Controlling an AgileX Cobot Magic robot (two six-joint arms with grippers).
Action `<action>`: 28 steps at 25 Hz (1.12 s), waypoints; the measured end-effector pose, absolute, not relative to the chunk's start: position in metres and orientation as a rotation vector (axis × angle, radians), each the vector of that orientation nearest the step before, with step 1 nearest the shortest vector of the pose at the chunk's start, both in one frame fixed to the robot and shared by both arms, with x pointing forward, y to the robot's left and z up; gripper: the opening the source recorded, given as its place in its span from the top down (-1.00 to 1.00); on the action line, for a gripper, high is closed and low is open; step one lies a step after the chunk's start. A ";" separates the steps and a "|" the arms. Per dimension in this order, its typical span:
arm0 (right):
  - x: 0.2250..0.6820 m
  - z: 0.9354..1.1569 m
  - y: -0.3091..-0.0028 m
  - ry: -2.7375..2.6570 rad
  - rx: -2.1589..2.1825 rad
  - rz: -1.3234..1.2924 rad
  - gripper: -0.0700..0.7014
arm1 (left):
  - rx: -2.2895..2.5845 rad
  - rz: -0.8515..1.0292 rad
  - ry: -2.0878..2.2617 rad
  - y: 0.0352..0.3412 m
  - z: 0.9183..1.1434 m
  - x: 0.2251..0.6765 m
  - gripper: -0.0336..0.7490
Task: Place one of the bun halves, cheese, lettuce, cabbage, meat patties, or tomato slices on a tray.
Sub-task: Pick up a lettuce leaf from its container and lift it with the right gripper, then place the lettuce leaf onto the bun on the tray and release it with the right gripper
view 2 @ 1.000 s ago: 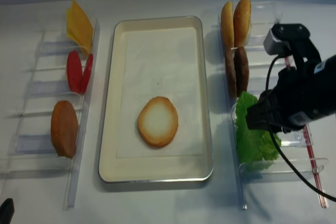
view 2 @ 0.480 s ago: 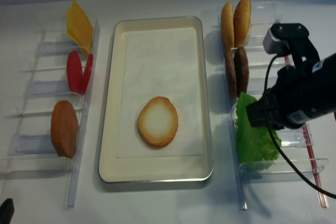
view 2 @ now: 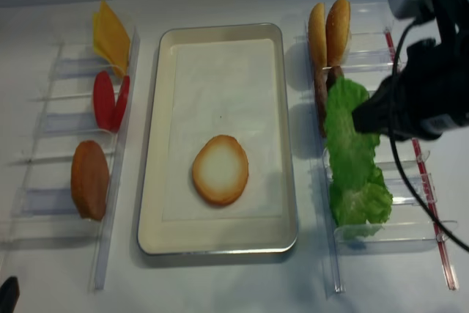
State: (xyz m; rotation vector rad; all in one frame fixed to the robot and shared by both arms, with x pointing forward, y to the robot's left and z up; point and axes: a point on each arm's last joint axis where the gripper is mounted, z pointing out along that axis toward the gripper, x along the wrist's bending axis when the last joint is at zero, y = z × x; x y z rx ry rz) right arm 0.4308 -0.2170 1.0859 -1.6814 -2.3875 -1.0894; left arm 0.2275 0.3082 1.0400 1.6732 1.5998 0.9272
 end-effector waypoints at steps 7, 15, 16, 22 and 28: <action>0.433 1.098 -0.214 -2.396 -1.677 -1.135 0.68 | 1.673 0.927 1.600 0.308 1.040 0.228 0.02; 0.442 1.093 -0.173 -2.428 -1.557 -1.083 0.68 | 1.673 0.927 1.600 0.308 1.040 0.228 0.02; 0.445 1.092 -0.165 -2.434 -1.535 -1.075 0.68 | 1.673 0.927 1.600 0.308 1.040 0.228 0.02; 0.463 1.090 -0.114 -2.475 -1.411 -1.042 0.69 | 1.673 0.927 1.600 0.308 1.040 0.228 0.02; 0.474 1.078 -0.059 -2.503 -1.290 -0.998 0.69 | 1.673 0.927 1.600 0.308 1.040 0.228 0.02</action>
